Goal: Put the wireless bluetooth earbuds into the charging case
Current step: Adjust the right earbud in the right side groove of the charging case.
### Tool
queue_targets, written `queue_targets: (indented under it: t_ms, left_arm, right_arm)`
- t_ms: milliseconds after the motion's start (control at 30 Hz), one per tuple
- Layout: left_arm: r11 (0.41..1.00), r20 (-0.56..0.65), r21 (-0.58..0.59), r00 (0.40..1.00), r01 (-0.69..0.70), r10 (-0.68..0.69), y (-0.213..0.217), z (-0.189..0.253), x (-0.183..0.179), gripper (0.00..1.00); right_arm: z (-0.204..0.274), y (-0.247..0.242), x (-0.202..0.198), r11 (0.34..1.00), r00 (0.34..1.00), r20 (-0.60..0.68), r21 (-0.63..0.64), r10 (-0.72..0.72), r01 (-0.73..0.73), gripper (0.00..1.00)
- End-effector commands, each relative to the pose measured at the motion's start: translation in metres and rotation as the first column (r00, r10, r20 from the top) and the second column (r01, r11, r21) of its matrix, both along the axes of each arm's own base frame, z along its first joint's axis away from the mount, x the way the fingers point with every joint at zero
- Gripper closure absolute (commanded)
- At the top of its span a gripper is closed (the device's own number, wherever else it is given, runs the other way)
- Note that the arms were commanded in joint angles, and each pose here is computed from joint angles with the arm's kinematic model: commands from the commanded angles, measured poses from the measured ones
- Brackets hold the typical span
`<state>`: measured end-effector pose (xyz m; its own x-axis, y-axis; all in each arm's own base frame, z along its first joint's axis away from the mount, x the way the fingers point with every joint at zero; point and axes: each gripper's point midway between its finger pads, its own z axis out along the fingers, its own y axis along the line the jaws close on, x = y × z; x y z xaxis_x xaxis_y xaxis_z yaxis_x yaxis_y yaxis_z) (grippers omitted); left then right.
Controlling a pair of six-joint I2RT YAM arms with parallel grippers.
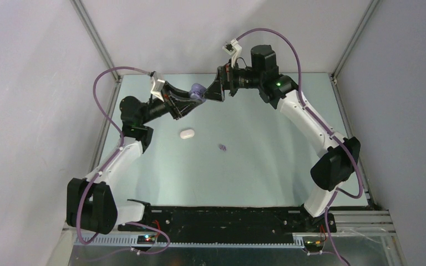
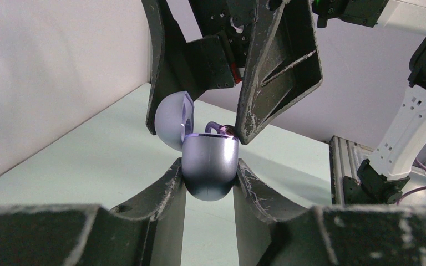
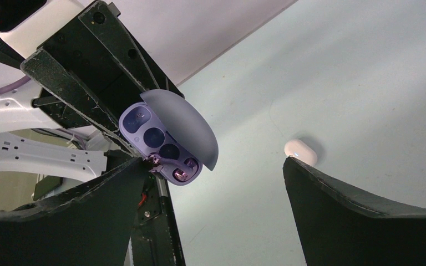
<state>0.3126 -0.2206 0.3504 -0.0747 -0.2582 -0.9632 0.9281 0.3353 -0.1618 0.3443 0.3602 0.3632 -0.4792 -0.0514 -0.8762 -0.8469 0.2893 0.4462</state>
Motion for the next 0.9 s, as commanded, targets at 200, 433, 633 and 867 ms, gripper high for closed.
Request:
queue_targets:
  t_ms: [200,433,633,867]
  left_arm:
    - [1.0,0.053,-0.014,0.999,0.0,0.001,0.003,0.014,-0.003,1.0]
    - [1.0,0.053,-0.007,0.999,0.005,-0.004,0.003,0.012,-0.003,1.0]
    - [1.0,0.052,-0.004,0.999,0.009,-0.008,0.002,0.011,-0.004,1.0]
    - [1.0,0.051,-0.01,0.999,0.0,0.0,0.003,0.013,-0.002,1.0]
  right_arm:
    - [0.008,-0.003,0.014,0.998,0.998,0.018,0.003,-0.059,0.059,0.01]
    - [0.004,-0.008,0.022,0.994,0.994,0.009,-0.011,-0.112,0.112,0.01]
    - [0.0,-0.01,0.029,0.988,0.988,0.007,-0.027,-0.155,0.155,0.01]
    - [-0.009,-0.013,0.031,0.984,0.985,-0.001,-0.054,-0.17,0.17,0.01]
